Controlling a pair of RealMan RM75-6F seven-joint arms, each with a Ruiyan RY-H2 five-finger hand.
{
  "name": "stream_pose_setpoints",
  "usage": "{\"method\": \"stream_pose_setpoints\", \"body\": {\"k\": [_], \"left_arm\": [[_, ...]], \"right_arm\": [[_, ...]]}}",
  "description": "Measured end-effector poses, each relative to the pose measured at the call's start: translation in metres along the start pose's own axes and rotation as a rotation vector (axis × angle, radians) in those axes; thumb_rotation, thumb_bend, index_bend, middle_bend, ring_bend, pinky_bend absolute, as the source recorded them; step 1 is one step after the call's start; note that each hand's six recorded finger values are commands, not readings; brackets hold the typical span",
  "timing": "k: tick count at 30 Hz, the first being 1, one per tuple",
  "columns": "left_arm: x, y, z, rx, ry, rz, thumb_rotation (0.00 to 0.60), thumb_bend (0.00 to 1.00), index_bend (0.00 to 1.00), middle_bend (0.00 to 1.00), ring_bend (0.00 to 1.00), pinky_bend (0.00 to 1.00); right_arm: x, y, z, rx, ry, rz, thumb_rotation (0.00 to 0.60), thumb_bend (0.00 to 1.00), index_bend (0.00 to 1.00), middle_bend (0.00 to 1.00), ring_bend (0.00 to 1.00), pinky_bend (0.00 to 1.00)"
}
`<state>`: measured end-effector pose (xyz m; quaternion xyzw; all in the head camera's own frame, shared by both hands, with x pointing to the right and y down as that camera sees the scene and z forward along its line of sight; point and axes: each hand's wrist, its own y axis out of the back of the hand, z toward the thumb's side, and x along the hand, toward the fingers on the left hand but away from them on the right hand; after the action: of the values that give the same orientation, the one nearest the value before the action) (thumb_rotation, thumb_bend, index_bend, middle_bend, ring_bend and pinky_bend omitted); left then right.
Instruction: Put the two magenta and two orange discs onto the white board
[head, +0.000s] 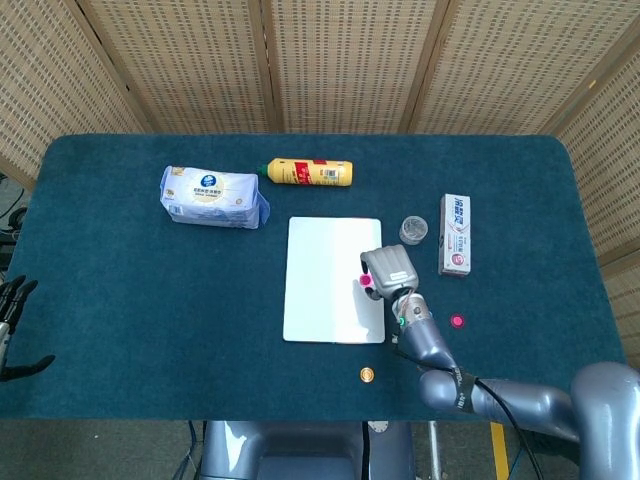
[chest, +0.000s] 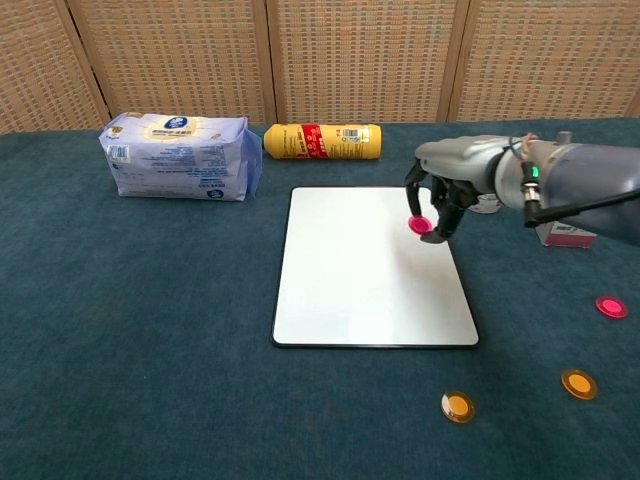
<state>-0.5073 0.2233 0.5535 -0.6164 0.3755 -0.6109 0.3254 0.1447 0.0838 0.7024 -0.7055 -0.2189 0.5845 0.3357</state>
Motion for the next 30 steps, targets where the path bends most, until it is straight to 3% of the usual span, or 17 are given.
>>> {"method": "stream_pose_setpoints", "body": {"k": [3, 5, 11, 16, 30], "left_arm": [[0.000, 0.001, -0.001, -0.006, -0.001, -0.001, 0.600, 0.00, 0.00, 0.00, 0.00, 0.00], [0.000, 0.001, -0.002, -0.007, -0.003, -0.002, 0.600, 0.00, 0.00, 0.00, 0.00, 0.00], [0.001, 0.000, -0.002, -0.008, -0.005, -0.011, 0.600, 0.00, 0.00, 0.00, 0.00, 0.00], [0.000, -0.001, 0.000, -0.006, -0.012, -0.012, 0.600, 0.00, 0.00, 0.00, 0.00, 0.00], [-0.003, -0.005, 0.007, 0.015, -0.027, -0.016, 0.600, 0.00, 0.00, 0.00, 0.00, 0.00]], "right_arm": [[-0.003, -0.004, 0.013, 0.027, -0.011, -0.004, 0.600, 0.11, 0.28, 0.84, 0.86, 1.00], [-0.003, -0.005, 0.014, 0.040, -0.028, -0.009, 0.600, 0.10, 0.25, 0.84, 0.86, 1.00], [0.010, -0.001, 0.002, 0.038, -0.030, -0.025, 0.600, 0.15, 0.26, 0.84, 0.86, 1.00], [0.032, 0.001, -0.032, 0.048, -0.051, -0.040, 0.600, 0.20, 0.37, 0.84, 0.86, 1.00], [0.082, -0.044, -0.109, 0.013, -0.079, 0.006, 0.600, 0.24, 0.40, 0.85, 0.87, 1.00]]}}
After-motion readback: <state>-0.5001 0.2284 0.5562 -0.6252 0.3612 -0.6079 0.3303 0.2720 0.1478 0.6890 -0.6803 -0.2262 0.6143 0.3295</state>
